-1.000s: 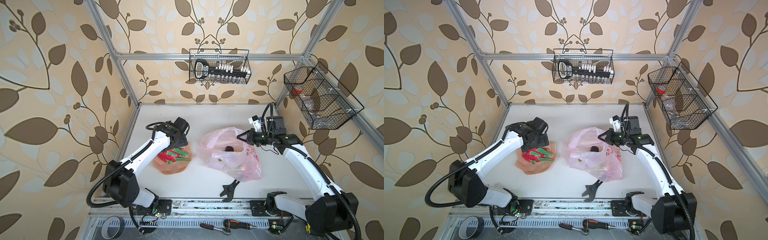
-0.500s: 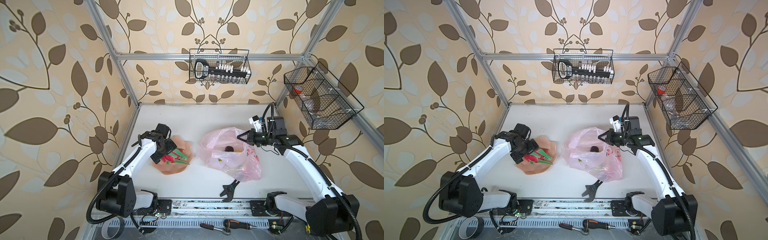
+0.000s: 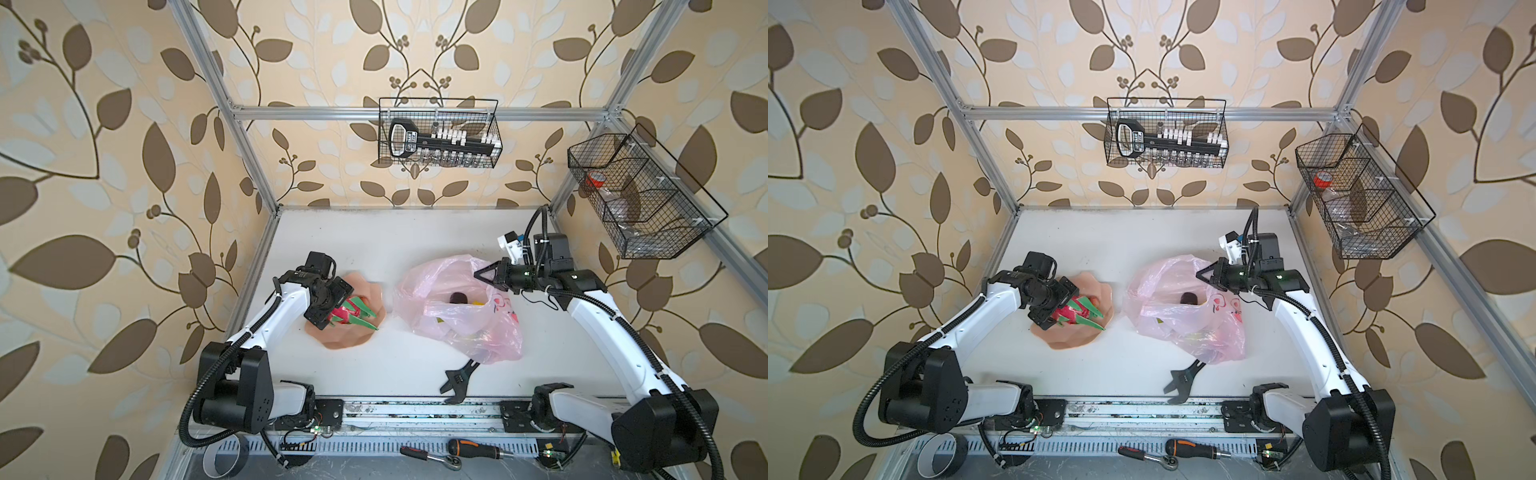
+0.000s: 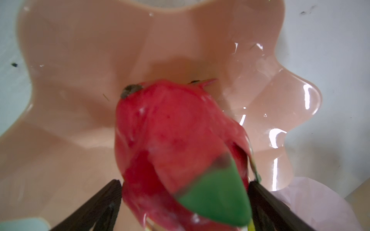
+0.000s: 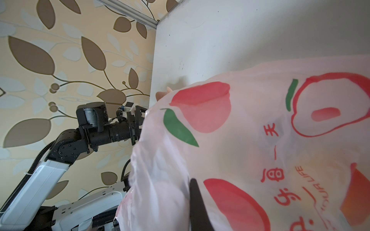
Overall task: Place the fruits into the plastic bag
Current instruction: Pick up the fruit from the plate.
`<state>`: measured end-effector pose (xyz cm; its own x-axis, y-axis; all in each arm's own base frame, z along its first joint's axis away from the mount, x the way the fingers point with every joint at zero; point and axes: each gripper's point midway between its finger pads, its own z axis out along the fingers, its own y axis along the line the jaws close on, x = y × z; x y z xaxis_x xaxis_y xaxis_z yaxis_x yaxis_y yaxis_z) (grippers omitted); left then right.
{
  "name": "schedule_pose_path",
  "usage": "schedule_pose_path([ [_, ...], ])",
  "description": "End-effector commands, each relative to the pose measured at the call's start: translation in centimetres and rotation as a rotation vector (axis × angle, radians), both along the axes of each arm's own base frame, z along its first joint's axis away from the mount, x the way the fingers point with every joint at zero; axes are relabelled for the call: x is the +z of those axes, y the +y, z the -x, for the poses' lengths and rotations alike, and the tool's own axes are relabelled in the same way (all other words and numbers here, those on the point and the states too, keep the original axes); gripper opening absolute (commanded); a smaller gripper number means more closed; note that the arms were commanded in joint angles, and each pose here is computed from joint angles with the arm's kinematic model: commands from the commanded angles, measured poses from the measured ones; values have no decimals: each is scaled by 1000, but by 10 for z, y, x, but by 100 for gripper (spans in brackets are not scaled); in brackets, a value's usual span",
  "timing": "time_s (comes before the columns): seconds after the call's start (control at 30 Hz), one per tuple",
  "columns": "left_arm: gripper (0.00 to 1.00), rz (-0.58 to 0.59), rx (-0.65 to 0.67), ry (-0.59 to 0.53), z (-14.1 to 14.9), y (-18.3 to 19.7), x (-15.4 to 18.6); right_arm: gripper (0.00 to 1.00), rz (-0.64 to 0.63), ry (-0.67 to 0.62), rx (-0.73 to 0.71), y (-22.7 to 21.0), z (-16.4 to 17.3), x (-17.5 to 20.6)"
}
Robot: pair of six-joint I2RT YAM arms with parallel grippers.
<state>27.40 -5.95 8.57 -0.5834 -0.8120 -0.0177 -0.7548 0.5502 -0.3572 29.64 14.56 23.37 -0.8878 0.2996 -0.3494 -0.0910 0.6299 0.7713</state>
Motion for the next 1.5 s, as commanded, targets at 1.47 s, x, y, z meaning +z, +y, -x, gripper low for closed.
schedule_pose_path([
  [1.47,61,-36,-145,-192,9,3,68,0,1,-12,-8,-2,0,0],
])
